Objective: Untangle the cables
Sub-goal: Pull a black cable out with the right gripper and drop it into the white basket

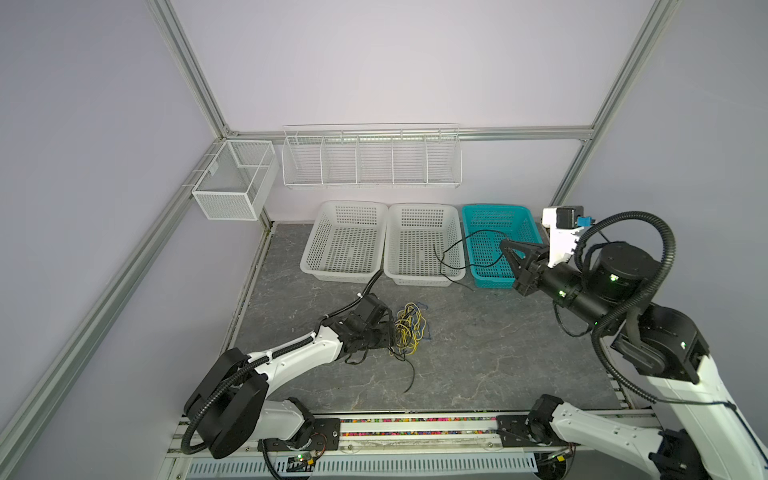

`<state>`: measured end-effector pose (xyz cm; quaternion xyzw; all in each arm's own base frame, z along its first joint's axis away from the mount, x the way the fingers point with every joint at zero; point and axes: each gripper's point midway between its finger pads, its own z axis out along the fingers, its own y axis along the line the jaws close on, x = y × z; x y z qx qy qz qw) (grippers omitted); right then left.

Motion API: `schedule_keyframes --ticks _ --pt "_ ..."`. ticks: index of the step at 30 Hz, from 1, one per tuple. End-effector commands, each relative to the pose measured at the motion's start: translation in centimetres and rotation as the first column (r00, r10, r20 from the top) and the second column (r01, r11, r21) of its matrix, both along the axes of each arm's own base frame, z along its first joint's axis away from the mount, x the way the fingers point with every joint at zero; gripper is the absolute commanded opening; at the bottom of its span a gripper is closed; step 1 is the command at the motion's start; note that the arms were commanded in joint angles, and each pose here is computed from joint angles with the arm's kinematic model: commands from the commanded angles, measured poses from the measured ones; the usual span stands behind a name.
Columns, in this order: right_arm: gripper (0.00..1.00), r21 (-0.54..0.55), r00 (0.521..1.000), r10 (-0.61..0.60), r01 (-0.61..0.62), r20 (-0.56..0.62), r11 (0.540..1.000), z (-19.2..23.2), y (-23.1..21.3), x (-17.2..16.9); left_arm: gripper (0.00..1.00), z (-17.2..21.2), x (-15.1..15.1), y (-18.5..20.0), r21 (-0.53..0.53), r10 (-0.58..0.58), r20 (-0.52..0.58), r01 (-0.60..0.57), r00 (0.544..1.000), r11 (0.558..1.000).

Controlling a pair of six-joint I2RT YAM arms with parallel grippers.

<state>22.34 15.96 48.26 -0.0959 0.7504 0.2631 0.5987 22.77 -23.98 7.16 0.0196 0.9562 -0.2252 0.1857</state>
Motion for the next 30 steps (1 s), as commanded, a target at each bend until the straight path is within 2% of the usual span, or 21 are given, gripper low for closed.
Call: schedule_keyframes --ticks 1,8,18,20,22,24,26,30 --pt "0.06 -0.020 0.991 -0.131 0.131 0.013 0.991 0.7 -2.4 0.9 0.74 2.3 1.3 -0.4 0.008 -0.008 0.047 0.007 0.999 1.000" --pt "0.06 -0.032 0.977 -0.212 0.212 0.012 0.977 0.8 -3.2 2.7 0.80 6.8 2.7 -1.6 0.038 -0.092 0.091 0.089 0.992 0.995" --pt "0.06 -0.069 0.983 -0.182 0.182 0.011 0.981 -0.4 -0.2 6.8 0.96 14.1 5.1 1.1 0.169 -0.113 0.205 0.078 0.972 0.983" --pt "0.06 -0.070 0.986 -0.169 0.169 0.008 0.983 -0.7 0.7 7.9 1.00 15.8 5.7 2.1 0.199 -0.106 0.251 0.056 0.962 0.978" --pt "0.06 -0.074 0.986 -0.164 0.164 0.009 0.984 -0.9 1.4 8.9 0.99 17.3 6.5 3.5 0.230 -0.084 0.307 0.012 0.948 0.973" --pt "0.06 -0.082 0.987 -0.159 0.158 -0.001 0.984 -1.4 2.2 10.3 0.99 18.4 7.5 5.6 0.255 -0.019 0.370 -0.082 0.929 0.963" --pt "0.06 -0.091 0.988 -0.156 0.154 -0.016 0.984 -2.0 2.8 11.5 0.99 18.9 7.8 6.8 0.235 0.025 0.411 -0.132 0.911 0.963" --pt "0.06 -0.103 0.990 -0.126 0.120 -0.062 0.988 -3.9 4.5 14.3 0.99 19.3 7.8 9.1 0.211 0.094 0.522 -0.235 0.848 0.949"
